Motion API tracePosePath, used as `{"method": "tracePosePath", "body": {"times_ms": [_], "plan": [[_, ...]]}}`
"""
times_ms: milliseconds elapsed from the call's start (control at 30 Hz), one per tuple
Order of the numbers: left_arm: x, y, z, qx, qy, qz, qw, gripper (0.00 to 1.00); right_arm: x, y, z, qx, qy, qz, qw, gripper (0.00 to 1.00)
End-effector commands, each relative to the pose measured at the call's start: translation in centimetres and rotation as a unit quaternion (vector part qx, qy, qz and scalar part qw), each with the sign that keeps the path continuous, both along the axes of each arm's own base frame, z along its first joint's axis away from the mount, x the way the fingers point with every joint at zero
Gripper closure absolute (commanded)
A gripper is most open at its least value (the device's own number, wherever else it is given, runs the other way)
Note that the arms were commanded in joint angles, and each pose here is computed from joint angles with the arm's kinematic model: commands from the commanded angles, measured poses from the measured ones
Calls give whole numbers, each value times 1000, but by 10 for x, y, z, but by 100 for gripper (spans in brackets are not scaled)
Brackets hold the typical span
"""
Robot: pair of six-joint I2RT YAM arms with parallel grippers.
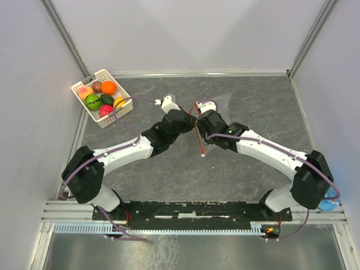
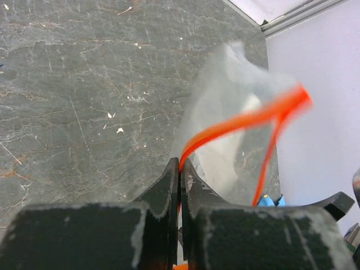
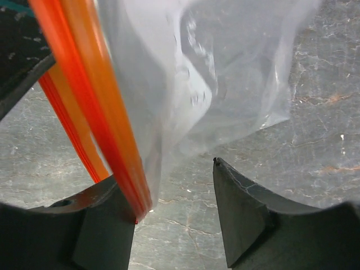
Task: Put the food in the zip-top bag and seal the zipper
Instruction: Open the zipper of the food storage bag.
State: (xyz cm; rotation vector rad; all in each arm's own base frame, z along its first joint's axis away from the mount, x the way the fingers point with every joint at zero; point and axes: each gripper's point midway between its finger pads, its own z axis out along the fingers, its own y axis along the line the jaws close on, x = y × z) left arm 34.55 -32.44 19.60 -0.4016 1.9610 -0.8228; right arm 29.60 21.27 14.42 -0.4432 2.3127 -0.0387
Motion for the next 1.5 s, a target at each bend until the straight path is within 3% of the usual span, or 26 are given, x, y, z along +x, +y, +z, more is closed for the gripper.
{"method": "tracePosePath", "body": {"times_ms": [0, 200, 333, 600, 700, 900, 967, 1467], "plan": [[2, 3, 27, -55, -18, 17, 998, 97, 5, 15, 25, 81, -51, -21, 995, 37], [0, 10, 27, -52, -20, 25, 998, 97, 0, 18, 33, 108, -65, -11, 992, 34], [-2, 11, 28, -51, -22, 22, 998, 97, 2, 9, 25, 86, -71, -23, 994, 34], [-4, 16, 29, -43, -24, 23, 999, 97, 8, -4, 17, 50, -92, -34, 994, 44], [-5, 16, 28, -32, -25, 19, 999, 97, 9, -11, 20, 36, -103, -42, 993, 55], [-8, 15, 13, 13, -12, 1, 1000, 97, 10, -30, 46, 19, -140, -58, 988, 93], [-9, 15, 8, 27, -7, -9, 1000, 97, 11, -37, 55, 14, -154, -69, 986, 98], [-33, 13, -16, 100, 18, -92, 991, 97, 25, -74, 77, -43, -208, -183, 960, 98]]}}
